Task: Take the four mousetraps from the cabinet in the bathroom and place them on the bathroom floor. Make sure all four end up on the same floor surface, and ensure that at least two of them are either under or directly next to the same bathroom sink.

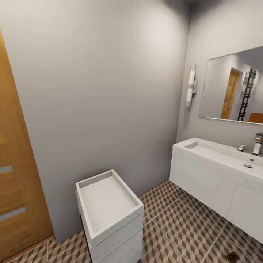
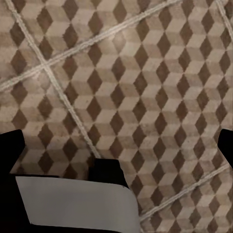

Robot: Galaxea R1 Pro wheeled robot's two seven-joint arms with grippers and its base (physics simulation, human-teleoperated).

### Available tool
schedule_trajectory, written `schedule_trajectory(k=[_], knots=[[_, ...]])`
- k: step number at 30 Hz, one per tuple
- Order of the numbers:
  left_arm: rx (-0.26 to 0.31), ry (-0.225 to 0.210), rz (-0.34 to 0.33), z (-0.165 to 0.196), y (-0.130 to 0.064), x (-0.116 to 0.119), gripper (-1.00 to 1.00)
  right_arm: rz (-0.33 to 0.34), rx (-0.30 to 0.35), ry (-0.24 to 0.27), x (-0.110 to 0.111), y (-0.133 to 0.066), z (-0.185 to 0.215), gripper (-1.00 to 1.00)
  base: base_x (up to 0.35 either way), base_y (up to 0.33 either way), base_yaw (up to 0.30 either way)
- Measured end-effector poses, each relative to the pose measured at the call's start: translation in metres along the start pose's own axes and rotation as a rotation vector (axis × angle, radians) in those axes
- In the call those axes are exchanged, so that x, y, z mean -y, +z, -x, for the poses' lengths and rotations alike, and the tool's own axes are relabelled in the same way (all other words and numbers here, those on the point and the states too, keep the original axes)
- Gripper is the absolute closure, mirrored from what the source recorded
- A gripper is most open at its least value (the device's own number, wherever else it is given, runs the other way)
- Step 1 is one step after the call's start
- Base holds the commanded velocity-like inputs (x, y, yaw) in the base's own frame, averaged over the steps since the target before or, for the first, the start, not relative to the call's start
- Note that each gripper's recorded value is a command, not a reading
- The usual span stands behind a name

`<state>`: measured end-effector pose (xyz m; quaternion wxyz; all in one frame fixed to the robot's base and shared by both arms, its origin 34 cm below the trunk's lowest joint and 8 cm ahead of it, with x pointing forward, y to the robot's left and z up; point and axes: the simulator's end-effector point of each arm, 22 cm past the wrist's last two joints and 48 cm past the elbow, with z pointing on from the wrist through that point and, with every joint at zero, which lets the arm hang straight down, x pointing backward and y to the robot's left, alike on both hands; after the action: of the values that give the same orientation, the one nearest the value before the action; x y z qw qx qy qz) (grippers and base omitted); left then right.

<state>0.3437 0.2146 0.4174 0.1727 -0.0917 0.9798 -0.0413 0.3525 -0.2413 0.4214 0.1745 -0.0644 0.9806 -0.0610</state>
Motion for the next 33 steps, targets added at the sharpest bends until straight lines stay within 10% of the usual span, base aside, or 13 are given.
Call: schedule_trajectory(k=[33], knots=[[0.000,0.000,0.000,0.0000,0.0000,0.0000,-1.00,-0.010,0.006,-0.001,0.0023,0.0000,0.0016,-1.00,0.000,0.000,0.299]])
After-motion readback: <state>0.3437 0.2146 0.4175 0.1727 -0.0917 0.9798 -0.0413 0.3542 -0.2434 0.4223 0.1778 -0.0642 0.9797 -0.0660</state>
